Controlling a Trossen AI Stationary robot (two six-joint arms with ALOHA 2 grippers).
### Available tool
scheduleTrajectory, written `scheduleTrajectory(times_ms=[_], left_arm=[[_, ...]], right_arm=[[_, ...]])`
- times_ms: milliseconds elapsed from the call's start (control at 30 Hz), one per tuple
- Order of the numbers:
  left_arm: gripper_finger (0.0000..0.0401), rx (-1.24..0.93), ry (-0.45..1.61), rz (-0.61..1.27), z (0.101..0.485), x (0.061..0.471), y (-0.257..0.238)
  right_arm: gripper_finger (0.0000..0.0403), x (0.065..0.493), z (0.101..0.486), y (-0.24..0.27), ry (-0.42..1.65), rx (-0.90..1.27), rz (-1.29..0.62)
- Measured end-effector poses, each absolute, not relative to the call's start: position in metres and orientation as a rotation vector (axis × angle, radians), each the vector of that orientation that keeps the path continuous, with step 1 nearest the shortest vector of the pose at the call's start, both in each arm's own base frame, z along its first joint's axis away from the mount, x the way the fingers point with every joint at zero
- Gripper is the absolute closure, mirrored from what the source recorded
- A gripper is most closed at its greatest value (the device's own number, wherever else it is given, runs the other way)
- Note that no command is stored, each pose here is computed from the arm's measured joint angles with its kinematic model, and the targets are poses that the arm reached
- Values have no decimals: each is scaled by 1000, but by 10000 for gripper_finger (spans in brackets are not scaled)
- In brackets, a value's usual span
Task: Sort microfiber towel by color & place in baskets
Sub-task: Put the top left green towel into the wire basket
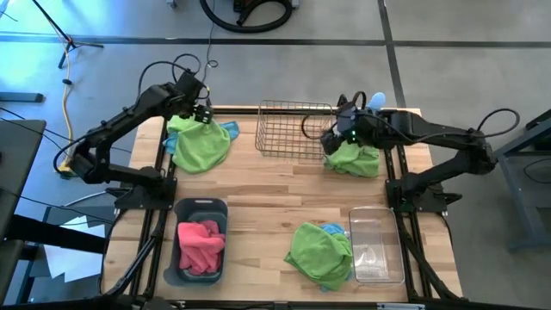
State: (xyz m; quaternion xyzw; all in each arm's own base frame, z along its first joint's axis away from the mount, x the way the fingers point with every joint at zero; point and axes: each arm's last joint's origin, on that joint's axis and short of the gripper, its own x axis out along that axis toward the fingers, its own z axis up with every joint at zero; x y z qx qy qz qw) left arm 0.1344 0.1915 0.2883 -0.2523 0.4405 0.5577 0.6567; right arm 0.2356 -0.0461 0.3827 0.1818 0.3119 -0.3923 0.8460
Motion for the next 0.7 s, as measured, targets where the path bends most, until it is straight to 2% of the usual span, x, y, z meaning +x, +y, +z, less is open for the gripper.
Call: scheduleTrajectory(times_ms=[400,700], left_arm=[[153,-717,1127,1252,243,129,181],[153,-757,1087,1287,230,132,184]], right_arm=[[109,220,379,-95,842,229,-713],[109,216,383,-115,809,207,-654]])
